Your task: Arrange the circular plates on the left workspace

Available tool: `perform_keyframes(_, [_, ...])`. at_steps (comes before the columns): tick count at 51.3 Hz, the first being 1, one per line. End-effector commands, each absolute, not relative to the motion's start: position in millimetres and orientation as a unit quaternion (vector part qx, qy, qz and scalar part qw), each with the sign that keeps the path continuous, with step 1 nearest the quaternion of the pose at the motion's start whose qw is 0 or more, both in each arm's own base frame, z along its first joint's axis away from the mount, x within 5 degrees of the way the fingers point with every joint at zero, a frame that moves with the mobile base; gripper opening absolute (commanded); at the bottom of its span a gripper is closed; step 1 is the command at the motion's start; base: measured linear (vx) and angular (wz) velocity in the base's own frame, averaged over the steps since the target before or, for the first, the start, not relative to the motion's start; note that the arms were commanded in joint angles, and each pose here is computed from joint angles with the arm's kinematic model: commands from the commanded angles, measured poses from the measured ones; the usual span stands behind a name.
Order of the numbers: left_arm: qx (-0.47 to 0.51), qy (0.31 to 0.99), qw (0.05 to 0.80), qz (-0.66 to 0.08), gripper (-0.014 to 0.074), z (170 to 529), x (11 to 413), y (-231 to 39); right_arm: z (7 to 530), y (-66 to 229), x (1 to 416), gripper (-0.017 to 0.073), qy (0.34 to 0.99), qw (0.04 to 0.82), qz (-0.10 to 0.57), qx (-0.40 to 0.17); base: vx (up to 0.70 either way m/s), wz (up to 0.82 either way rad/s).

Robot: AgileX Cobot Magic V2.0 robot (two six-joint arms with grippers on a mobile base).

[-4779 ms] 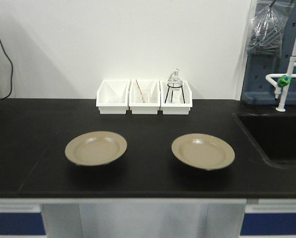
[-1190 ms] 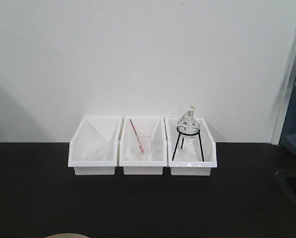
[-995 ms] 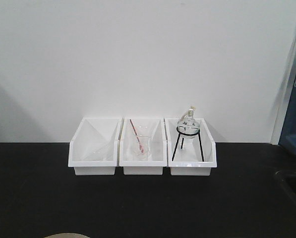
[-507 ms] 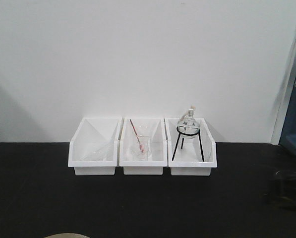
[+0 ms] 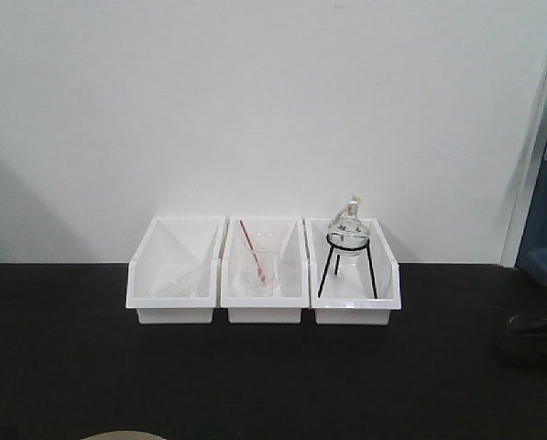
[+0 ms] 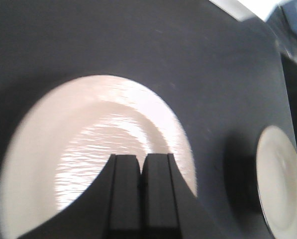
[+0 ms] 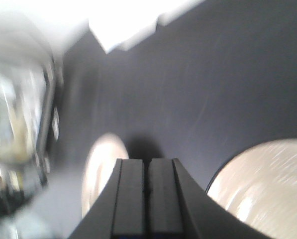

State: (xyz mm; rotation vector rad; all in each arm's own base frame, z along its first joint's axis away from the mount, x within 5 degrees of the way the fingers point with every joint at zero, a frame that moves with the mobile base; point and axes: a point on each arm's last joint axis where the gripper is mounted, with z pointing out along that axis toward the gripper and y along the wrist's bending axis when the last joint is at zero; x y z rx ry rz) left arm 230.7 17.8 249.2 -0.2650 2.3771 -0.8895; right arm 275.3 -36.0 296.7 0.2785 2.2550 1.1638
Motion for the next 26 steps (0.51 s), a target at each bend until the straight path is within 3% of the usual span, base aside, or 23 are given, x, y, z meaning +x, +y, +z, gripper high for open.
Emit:
perform_keyframes(1, [-0.133,0.868,0.316,-0.360,0.0000,263,236,30,315,-52,271,-0.0004,0.813,0.344,0.455,0.122,0.00,0.00])
perform_keyframes(18, [-0.135,0.895,0.311,-0.289,0.0003,249,237,45,314,-62,273,-0.0004,0.812,0.363,0.433,0.146,0.00,0.00])
perform_keyframes(26, [-0.115,0.899,0.302,-0.295,0.0036,248,235,43,314,-63,274,-0.0004,0.812,0.367,0.428,0.151,0.00,0.00])
